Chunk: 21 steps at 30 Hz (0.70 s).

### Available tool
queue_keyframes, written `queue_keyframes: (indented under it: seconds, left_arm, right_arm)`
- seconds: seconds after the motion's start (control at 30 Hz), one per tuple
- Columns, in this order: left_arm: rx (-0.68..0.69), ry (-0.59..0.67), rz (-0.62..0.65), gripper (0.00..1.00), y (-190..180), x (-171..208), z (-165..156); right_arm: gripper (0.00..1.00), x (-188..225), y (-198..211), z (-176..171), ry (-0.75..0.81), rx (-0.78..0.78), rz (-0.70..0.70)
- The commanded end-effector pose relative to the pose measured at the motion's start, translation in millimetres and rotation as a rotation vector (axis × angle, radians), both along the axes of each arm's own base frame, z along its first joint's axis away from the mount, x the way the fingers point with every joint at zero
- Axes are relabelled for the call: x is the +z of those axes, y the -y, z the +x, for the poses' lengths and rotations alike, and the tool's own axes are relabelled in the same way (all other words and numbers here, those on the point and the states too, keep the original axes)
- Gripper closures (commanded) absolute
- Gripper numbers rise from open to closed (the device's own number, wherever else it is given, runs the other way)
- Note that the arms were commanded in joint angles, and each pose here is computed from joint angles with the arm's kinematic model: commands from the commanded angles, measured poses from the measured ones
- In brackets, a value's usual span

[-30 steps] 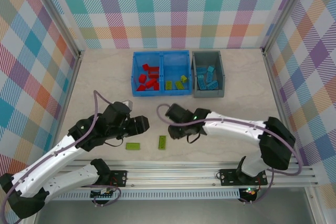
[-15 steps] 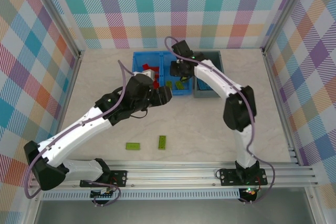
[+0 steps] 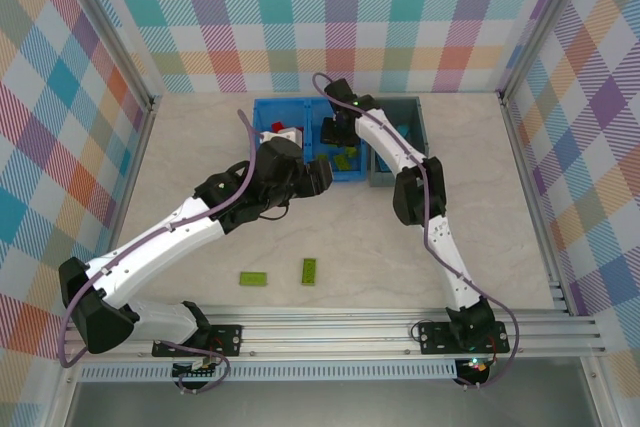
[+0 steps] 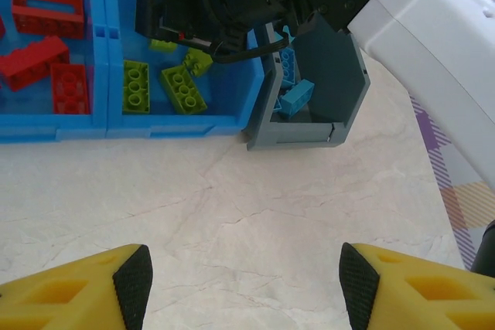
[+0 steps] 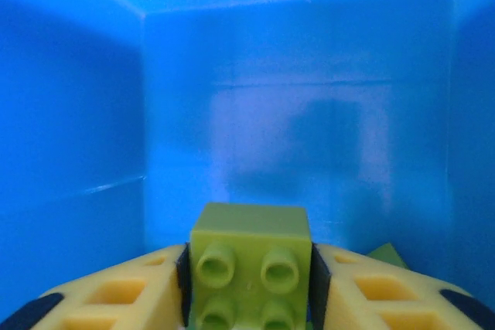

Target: Sort the legos into containers by color

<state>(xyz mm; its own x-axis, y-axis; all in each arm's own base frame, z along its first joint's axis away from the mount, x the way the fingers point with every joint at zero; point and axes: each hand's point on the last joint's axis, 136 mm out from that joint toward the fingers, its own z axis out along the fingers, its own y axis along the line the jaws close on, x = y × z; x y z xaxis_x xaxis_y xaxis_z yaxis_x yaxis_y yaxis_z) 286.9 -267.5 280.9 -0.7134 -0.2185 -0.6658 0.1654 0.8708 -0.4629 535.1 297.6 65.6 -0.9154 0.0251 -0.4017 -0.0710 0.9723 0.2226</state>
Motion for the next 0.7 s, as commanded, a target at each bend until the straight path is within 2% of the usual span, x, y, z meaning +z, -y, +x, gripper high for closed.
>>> queue_keyframes:
  seconds: [0.0,0.1,0.23,0.33,0.5,0.67]
  left_arm:
    - [-0.006,-0.002,0.042,0.33,-4.6,-7.8,-7.0]
    - [-0.009,-0.03,0.063,0.33,-6.9,-16.8,-11.5]
    - [-0.004,-0.084,0.104,0.33,-16.9,-33.4,-22.9]
    - [0.002,-0.141,0.144,0.33,-28.2,-51.3,-36.2]
    - [-0.024,-0.279,0.199,0.33,-38.7,-89.7,-64.6]
    - [-0.073,-0.429,0.254,0.31,-34.1,-132.8,-86.7]
  right_arm:
    - [0.45,19.9,-4.6,-6.7,-0.002,0.031,0.022]
    - [0.4,52.3,-8.7,-7.8,0.054,0.054,0.039]
    - [0.44,117.5,-13.2,-16.9,0.159,0.079,0.07]
    - [0.45,174.8,-11.7,-36.4,0.255,0.092,0.081]
    - [0.45,238.5,6.8,-102.2,0.355,0.091,0.105]
    - [0.42,248.0,30.6,-204.5,0.364,0.172,0.177]
